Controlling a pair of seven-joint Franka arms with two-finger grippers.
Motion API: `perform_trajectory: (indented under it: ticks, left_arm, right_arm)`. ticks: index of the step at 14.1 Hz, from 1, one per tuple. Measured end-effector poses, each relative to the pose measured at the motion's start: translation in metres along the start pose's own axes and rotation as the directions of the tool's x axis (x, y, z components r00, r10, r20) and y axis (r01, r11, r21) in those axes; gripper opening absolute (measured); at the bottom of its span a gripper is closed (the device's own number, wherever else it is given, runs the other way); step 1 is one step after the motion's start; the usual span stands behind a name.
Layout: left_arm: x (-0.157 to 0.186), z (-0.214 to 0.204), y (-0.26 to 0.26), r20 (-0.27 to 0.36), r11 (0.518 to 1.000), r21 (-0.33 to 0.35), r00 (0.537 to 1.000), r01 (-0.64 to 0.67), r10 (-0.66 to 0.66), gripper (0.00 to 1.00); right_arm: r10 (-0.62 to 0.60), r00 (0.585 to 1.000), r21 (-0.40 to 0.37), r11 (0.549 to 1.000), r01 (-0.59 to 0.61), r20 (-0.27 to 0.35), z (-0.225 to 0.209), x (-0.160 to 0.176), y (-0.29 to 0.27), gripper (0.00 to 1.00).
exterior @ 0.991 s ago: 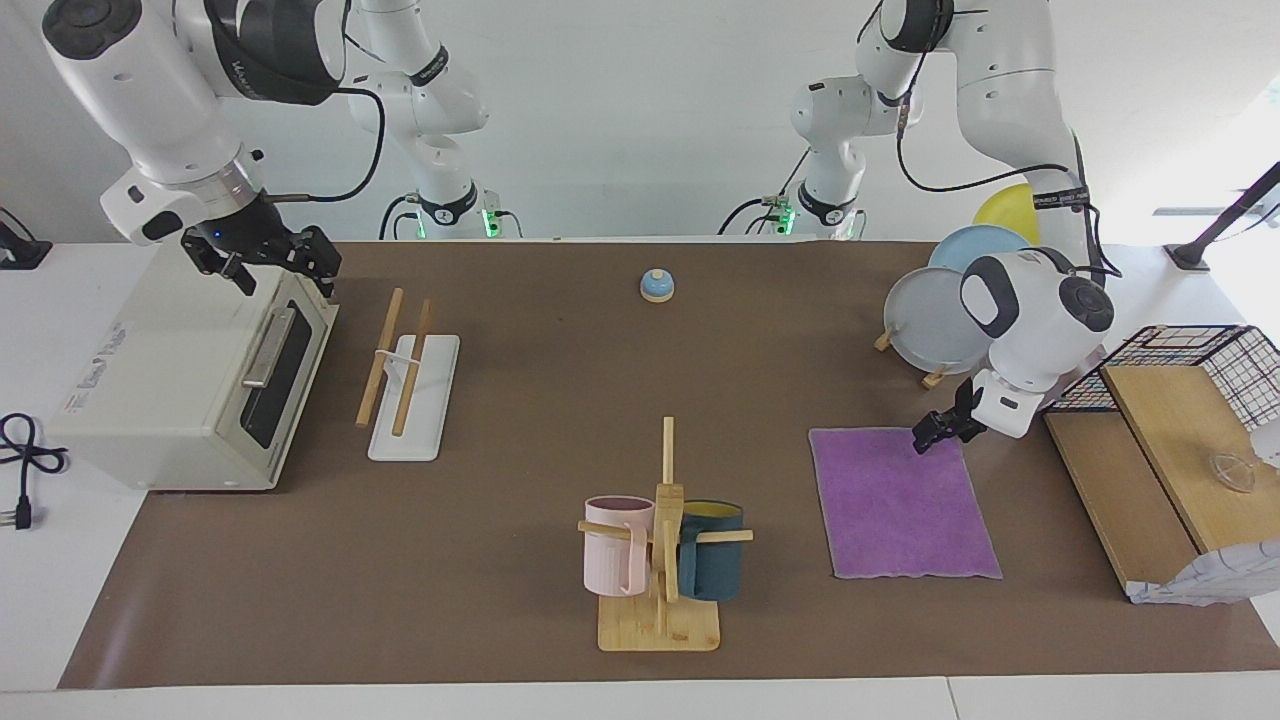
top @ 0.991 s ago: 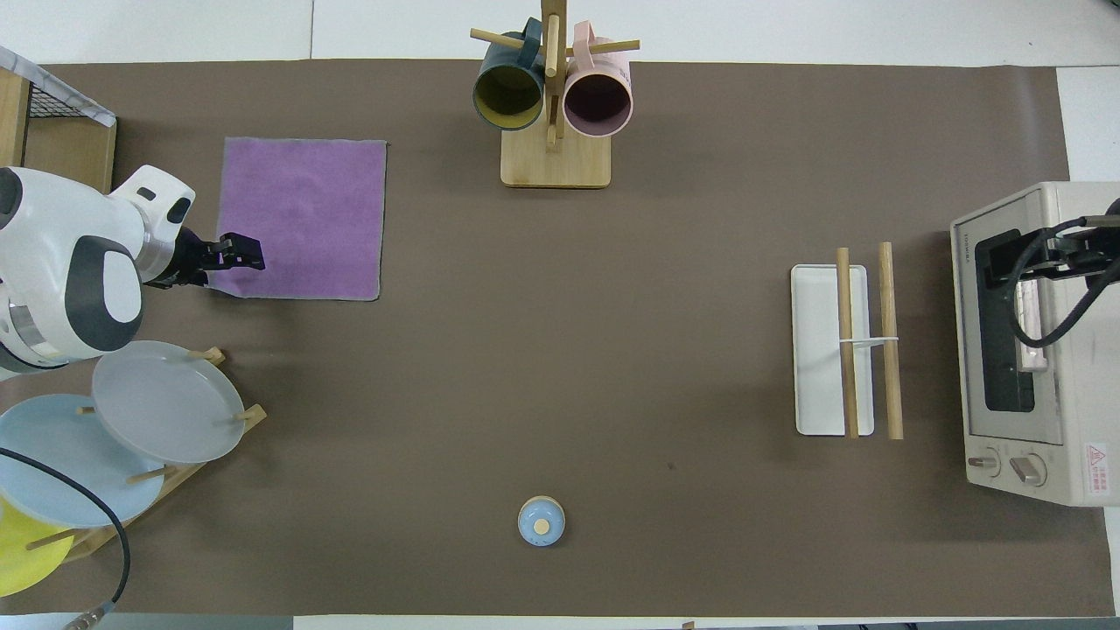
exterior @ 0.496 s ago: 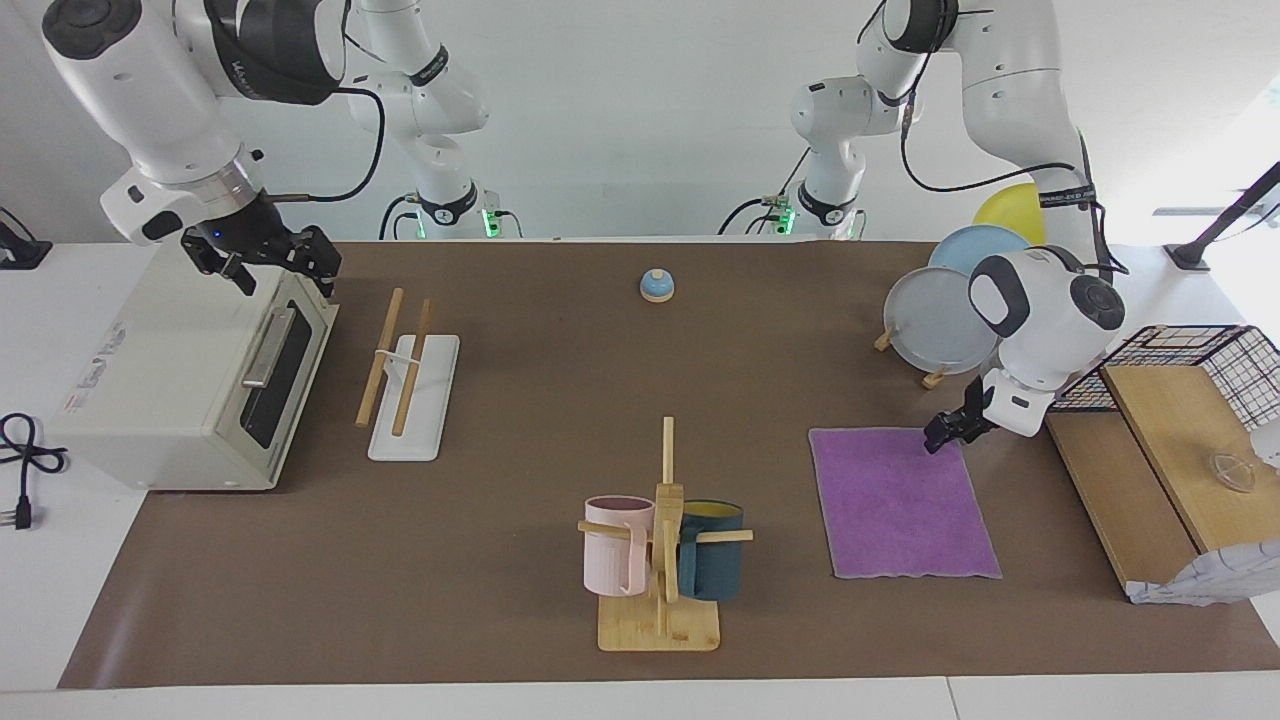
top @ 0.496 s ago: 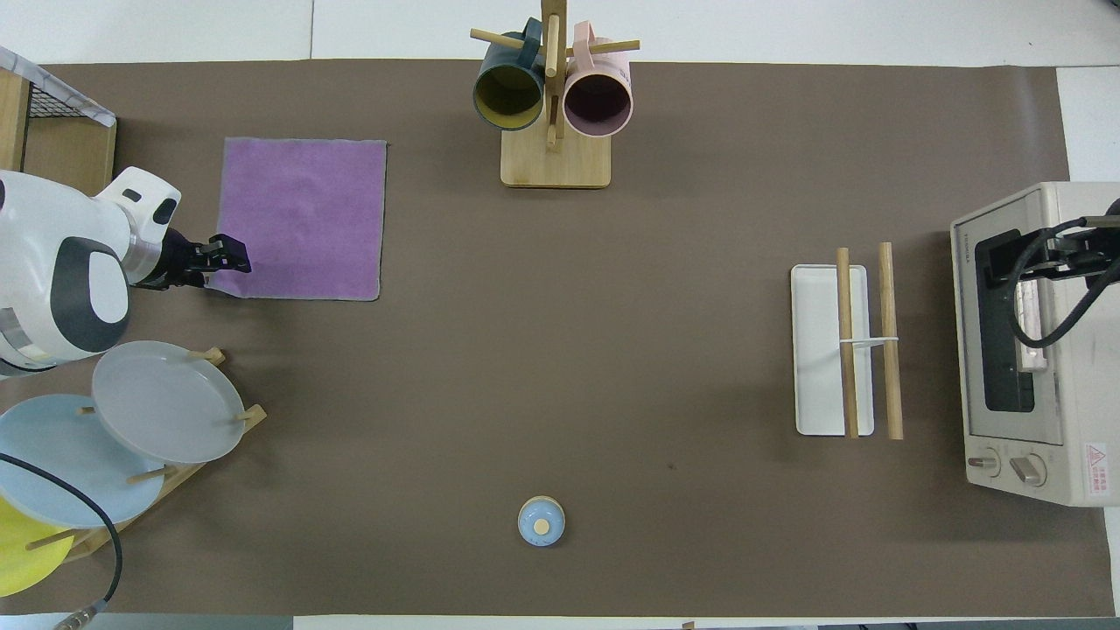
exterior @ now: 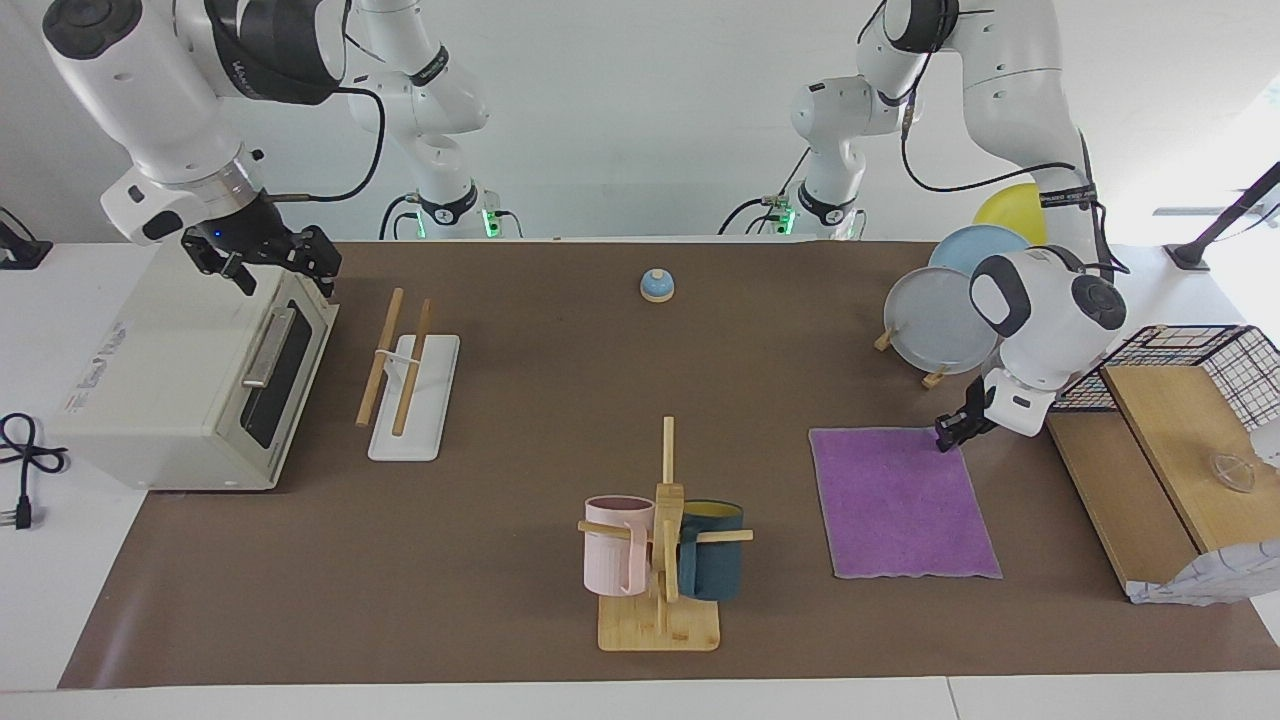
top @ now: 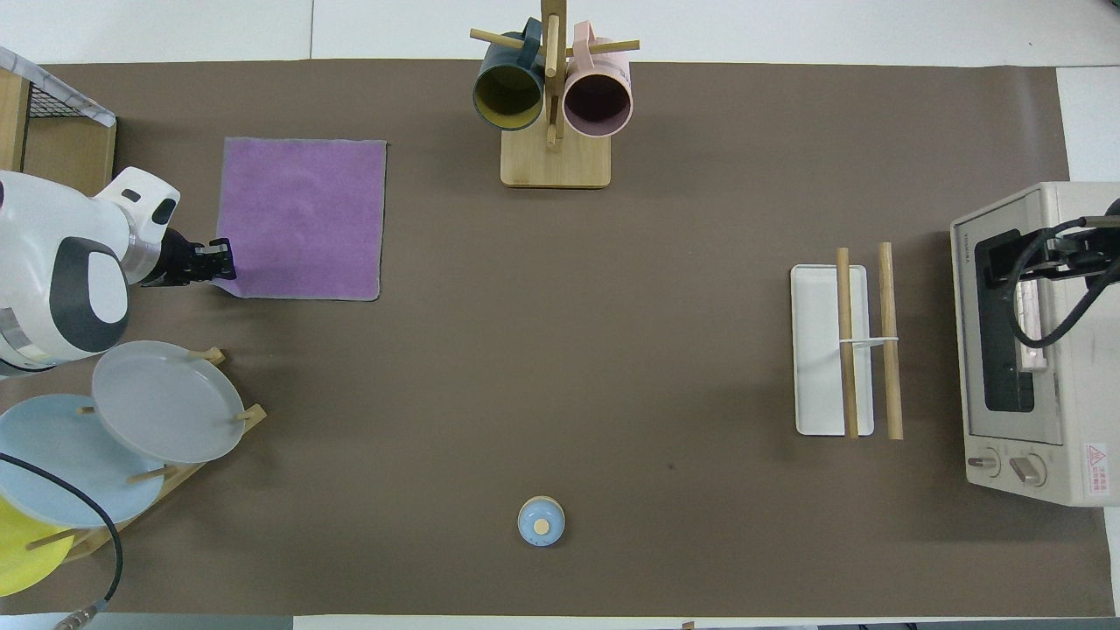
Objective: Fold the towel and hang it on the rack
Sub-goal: 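Reach the left gripper to the purple towel's edge nearest the robot, then pinch the purple towel's near edge with the left gripper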
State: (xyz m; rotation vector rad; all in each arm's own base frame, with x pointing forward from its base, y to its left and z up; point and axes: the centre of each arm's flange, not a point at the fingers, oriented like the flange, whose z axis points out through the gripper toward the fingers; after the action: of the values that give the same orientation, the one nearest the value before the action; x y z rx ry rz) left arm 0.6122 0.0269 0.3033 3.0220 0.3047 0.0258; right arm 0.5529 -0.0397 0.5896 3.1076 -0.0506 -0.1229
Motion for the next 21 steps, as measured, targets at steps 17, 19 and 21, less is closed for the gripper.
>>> perform_trajectory:
  ticks: [17,19,21]
  left_arm:
    - [0.006,-0.011,0.025,-0.036,0.906,0.008,0.906,-0.422,0.422,0.02]
    - [0.006,-0.014,0.030,-0.035,0.902,0.007,0.902,-0.431,0.431,0.02]
    - [0.005,-0.022,0.035,-0.018,0.899,-0.002,0.899,-0.438,0.438,0.02]
  right_arm:
    - [0.000,1.000,0.000,1.000,0.000,0.000,0.000,0.000,0.000,1.00]
    - [0.000,1.000,0.000,1.000,0.000,0.000,0.000,0.000,0.000,1.00]
    - [0.000,1.000,0.000,1.000,0.000,0.000,0.000,0.000,0.000,1.00]
